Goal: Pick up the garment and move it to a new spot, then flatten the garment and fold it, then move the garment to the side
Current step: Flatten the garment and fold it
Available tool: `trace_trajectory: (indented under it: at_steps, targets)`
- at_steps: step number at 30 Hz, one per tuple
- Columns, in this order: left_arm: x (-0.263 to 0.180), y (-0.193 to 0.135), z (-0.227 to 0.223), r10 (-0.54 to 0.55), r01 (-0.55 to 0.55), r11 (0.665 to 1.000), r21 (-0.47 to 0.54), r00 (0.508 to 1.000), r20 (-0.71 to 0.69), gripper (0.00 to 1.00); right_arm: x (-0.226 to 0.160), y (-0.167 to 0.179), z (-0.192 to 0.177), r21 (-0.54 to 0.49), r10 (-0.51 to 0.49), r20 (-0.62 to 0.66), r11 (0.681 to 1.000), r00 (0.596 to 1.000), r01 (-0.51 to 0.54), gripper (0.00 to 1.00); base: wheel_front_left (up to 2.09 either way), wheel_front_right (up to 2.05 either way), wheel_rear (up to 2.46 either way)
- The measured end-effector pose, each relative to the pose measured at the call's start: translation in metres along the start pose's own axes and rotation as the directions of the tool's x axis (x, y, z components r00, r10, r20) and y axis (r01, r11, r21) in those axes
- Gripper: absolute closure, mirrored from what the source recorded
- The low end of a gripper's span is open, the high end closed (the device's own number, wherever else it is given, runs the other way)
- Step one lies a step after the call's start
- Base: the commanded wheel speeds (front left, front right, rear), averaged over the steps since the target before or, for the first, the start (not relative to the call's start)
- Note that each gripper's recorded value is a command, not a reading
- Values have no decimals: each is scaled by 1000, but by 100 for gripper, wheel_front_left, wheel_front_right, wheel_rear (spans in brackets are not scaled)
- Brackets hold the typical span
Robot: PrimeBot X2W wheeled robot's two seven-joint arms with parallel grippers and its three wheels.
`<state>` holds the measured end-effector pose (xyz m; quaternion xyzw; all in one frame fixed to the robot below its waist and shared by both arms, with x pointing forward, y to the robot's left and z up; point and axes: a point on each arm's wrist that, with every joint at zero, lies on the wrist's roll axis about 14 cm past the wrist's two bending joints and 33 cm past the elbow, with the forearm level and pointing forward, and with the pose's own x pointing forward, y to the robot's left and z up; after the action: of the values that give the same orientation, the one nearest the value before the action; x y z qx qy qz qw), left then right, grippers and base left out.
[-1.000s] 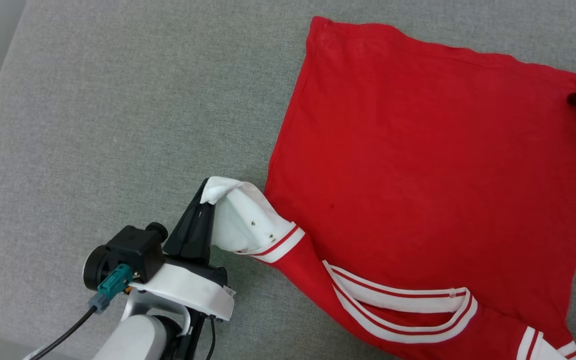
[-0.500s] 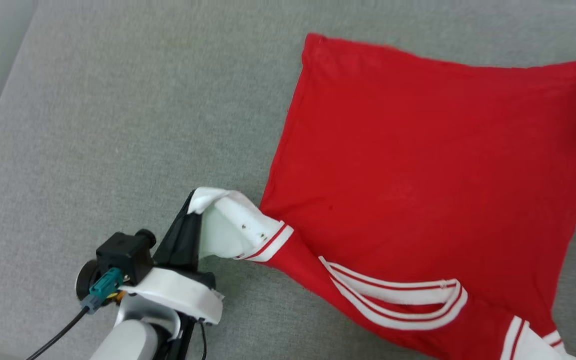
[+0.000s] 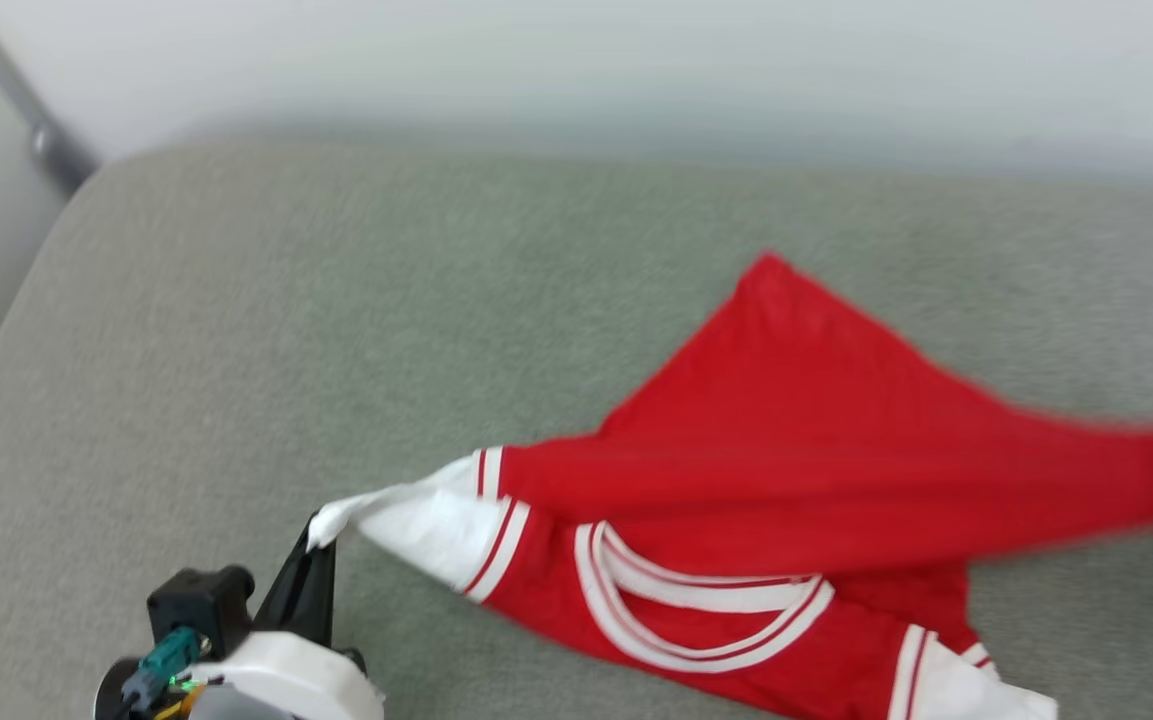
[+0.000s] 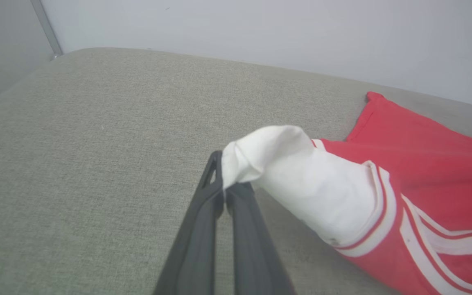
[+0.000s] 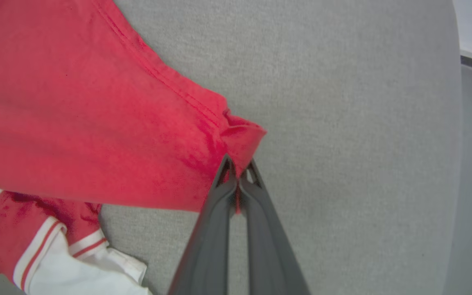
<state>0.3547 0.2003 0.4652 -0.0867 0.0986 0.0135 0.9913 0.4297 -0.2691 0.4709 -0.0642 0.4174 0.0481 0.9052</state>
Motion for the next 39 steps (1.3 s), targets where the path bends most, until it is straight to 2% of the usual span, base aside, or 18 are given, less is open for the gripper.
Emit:
trace_trajectory:
  at_steps: [5,8,11,12,13,14,17,21,24,26,27,28,33,36,39]
  targets:
    - [-7,-10,1,-35,35,999,8,999,-5,100,-31,-1,-104,141,5,-131,990,991,14,100,0,0,0]
    - [-5,-16,4,-58,58,998,22,998,-6,100,-46,11,-165,238,33,-217,971,976,20,100,0,0,0]
    - [-1,-21,5,-72,72,997,29,997,-8,100,-55,32,-209,337,82,-270,941,959,14,100,0,0,0]
    - [-1,-22,4,-74,75,997,32,997,-12,100,-57,39,-220,366,98,-278,931,955,11,85,0,0,0]
    - [0,-23,4,-77,78,996,35,997,-17,100,-58,45,-227,386,110,-283,922,953,9,60,0,0,0]
    - [0,-24,4,-81,81,996,36,997,-19,100,-59,50,-229,403,116,-270,915,956,3,0,0,0,0]
    - [3,-30,4,-99,100,994,41,995,-27,100,-58,48,-217,423,86,-181,906,980,-1,0,0,0,0]
    - [8,-35,5,-109,111,993,38,994,-29,100,-52,29,-163,390,-12,47,921,999,-7,0,0,0,0]
    - [13,-38,4,-117,118,992,38,993,-32,100,-49,17,-115,365,-69,226,931,972,-19,0,0,0,0]
    - [18,-41,7,-124,125,991,40,992,-24,100,-44,15,-89,350,-77,307,936,948,-37,0,0,0,0]
    - [27,-45,12,-136,136,990,41,991,-9,100,-32,14,-55,327,-69,377,943,924,-63,0,0,0,0]
    - [30,-46,14,-138,138,989,43,990,-4,100,-26,15,-42,322,-60,394,944,917,-77,0,0,0,0]
    - [47,-54,21,-156,155,987,44,987,25,100,10,38,2,223,55,360,964,931,-143,0,0,0,0]
    - [53,-56,20,-159,158,987,38,987,32,100,35,55,9,159,130,246,972,961,-172,0,0,0,0]
    - [57,-55,19,-156,154,987,37,987,34,100,57,79,7,117,208,103,969,973,-220,0,0,0,0]
